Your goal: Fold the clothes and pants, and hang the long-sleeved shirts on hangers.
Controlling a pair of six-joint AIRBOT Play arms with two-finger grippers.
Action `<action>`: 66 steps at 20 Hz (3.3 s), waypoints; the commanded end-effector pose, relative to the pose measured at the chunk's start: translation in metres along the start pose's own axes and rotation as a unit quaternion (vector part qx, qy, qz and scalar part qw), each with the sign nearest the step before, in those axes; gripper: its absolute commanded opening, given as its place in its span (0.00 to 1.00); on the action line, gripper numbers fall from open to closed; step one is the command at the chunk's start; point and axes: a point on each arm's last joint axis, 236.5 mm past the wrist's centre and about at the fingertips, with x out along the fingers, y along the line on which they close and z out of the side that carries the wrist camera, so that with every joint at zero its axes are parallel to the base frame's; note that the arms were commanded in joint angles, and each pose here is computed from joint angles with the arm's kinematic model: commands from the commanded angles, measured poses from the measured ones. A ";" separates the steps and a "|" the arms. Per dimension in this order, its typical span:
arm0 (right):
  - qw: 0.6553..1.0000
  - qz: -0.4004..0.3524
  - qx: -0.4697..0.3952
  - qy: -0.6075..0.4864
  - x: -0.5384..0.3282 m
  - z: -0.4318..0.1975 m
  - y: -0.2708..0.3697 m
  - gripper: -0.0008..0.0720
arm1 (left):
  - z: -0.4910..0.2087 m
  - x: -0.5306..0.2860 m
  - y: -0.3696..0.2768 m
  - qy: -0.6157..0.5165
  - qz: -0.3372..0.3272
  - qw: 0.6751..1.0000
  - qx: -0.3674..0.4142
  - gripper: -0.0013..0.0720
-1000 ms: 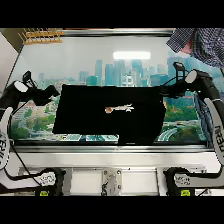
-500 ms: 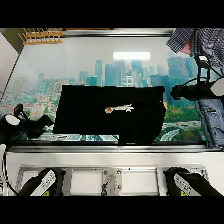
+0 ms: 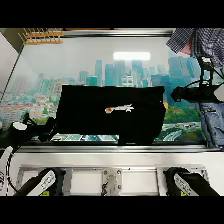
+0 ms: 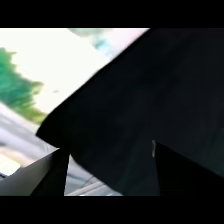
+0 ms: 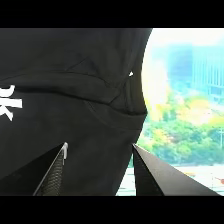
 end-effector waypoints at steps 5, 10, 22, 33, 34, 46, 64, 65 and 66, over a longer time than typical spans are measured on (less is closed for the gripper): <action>0.998 -0.010 0.017 0.051 0.001 -0.028 -0.017 0.62 | 0.012 0.007 -0.055 -0.022 -0.019 0.997 0.075 0.03; 0.966 -0.012 0.153 0.210 0.031 -0.161 -0.059 0.63 | 0.005 0.005 -0.056 -0.003 -0.017 0.993 0.116 0.03; 0.932 0.108 0.256 0.232 0.110 -0.243 0.024 0.62 | 0.005 0.005 -0.055 -0.003 -0.017 0.992 0.122 0.02; 0.959 0.112 0.159 0.206 0.101 -0.215 0.033 0.02 | 0.007 -0.015 -0.056 -0.025 -0.009 0.986 0.166 0.03; 0.963 0.110 0.136 0.205 0.092 -0.208 0.031 0.02 | 0.006 -0.026 -0.053 -0.034 0.002 0.982 0.188 0.02; 0.961 0.014 0.022 0.274 -0.035 -0.254 0.000 0.02 | -0.073 -0.145 0.015 -0.026 0.109 0.950 0.293 0.02; 0.985 0.066 0.068 0.144 0.127 -0.073 0.015 0.04 | 0.056 -0.033 -0.062 0.076 0.108 0.952 0.276 0.03; 0.986 0.080 0.088 0.118 0.131 -0.058 0.021 0.05 | 0.062 -0.030 -0.070 0.075 0.100 0.954 0.273 0.17; 0.986 0.094 0.111 0.083 0.133 -0.040 0.027 0.26 | 0.067 -0.029 -0.082 0.070 0.085 0.956 0.270 0.62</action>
